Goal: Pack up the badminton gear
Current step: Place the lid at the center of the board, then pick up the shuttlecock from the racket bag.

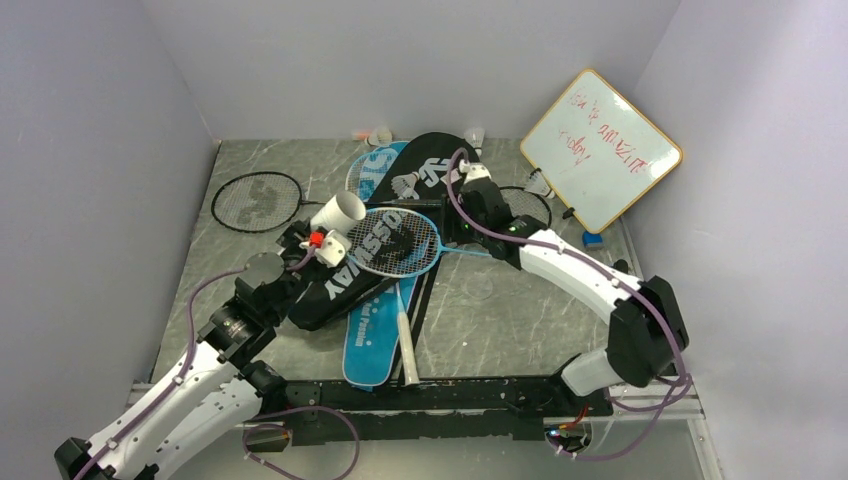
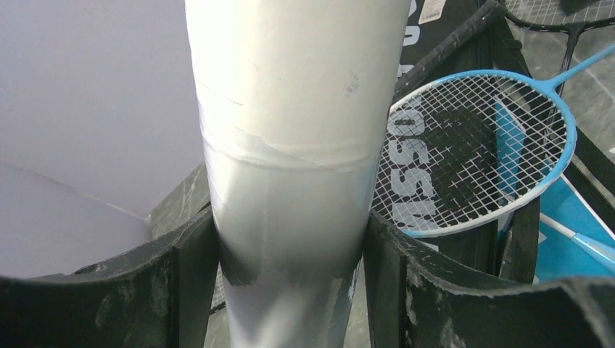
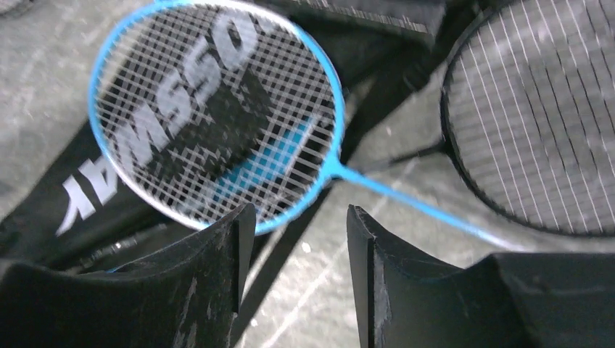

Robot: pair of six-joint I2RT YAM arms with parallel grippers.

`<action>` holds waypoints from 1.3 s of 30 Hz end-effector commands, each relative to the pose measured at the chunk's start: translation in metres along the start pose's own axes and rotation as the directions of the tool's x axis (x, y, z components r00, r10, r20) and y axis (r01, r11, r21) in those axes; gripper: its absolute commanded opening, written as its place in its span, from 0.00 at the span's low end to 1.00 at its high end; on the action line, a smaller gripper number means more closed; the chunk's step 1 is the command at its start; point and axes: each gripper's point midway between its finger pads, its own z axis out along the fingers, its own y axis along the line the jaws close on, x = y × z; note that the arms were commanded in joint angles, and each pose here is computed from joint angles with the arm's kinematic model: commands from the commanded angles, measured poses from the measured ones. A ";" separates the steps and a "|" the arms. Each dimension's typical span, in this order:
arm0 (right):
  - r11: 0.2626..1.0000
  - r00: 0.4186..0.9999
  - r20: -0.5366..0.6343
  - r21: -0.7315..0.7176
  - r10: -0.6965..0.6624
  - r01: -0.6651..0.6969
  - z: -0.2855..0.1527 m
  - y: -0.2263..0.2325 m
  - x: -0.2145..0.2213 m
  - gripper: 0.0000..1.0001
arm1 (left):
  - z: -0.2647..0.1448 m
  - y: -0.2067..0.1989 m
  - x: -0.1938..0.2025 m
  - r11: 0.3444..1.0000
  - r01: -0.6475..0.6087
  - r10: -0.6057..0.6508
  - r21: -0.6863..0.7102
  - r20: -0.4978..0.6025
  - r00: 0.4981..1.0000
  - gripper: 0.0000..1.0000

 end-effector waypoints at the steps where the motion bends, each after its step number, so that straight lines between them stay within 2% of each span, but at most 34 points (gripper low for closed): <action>1: 0.998 0.990 0.137 -0.042 -0.042 0.048 0.019 0.022 -0.046 0.54 | 0.000 0.007 -0.021 0.999 0.028 -0.027 -0.016 0.081 0.996 0.54; 4: 0.995 0.980 0.182 -0.046 -0.078 0.088 0.038 0.032 -0.068 0.57 | 0.001 0.006 -0.020 0.999 0.033 -0.032 -0.010 0.079 0.996 0.54; 11: 0.981 0.960 0.205 0.079 -0.191 0.178 0.094 0.034 -0.105 0.61 | 0.001 0.006 -0.019 0.999 0.049 -0.049 -0.011 0.074 0.996 0.54; 17: 0.964 0.954 0.180 0.156 -0.240 0.213 0.137 0.033 -0.112 0.61 | 0.001 0.006 -0.019 0.999 0.049 -0.048 -0.016 0.075 0.996 0.55; 27: 0.945 0.941 0.158 0.187 -0.298 0.268 0.185 0.044 -0.111 0.61 | 0.003 0.007 -0.017 0.999 0.040 -0.039 -0.019 0.065 0.997 0.55; 39: 0.906 0.929 0.186 0.346 -0.321 0.243 0.208 0.024 -0.118 0.47 | 0.007 0.010 -0.010 0.999 0.032 -0.031 -0.028 0.042 0.999 0.55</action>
